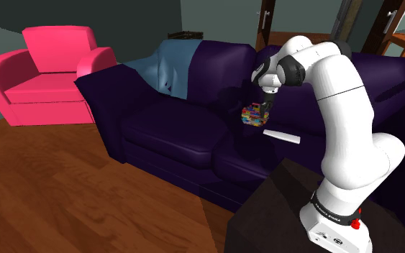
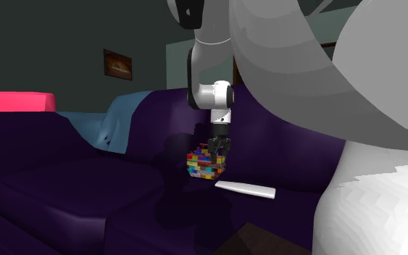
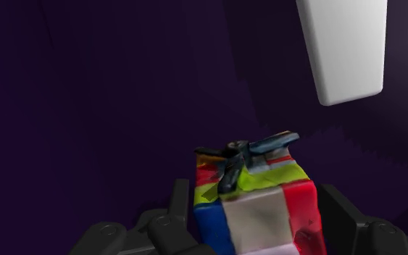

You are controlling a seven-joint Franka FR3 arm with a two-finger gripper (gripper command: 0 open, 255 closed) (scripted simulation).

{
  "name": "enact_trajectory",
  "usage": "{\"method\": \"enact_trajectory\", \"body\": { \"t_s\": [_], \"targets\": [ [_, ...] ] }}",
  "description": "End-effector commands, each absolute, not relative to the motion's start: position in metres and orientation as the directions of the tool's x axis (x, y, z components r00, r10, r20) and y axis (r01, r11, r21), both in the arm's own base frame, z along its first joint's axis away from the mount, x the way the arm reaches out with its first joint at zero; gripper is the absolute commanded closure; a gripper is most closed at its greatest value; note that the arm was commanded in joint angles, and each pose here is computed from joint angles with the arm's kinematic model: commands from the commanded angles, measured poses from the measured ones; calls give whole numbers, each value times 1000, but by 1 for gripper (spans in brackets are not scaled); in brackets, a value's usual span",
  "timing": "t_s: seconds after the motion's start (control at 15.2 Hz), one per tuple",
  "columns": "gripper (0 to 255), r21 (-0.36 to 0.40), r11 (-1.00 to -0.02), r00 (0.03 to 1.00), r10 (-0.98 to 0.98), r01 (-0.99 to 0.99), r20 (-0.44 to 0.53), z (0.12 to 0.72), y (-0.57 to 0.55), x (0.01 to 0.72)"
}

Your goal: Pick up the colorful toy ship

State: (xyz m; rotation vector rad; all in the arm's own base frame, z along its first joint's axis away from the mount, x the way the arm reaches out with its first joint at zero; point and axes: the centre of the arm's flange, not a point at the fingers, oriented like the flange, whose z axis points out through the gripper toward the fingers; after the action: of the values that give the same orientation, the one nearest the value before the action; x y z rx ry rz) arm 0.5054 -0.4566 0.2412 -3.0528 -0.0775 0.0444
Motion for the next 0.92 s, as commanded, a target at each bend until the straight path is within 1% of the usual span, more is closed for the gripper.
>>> {"method": "enact_trajectory", "body": {
  "t_s": [0.0, 0.13, 0.86],
  "targets": [
    [255, -88, -995, 998, 52, 49, -27, 240, -456, 506],
    [255, -88, -995, 998, 52, 49, -27, 241, -456, 506],
    [255, -88, -995, 998, 52, 49, -27, 299, -456, 506]
  ]
}}
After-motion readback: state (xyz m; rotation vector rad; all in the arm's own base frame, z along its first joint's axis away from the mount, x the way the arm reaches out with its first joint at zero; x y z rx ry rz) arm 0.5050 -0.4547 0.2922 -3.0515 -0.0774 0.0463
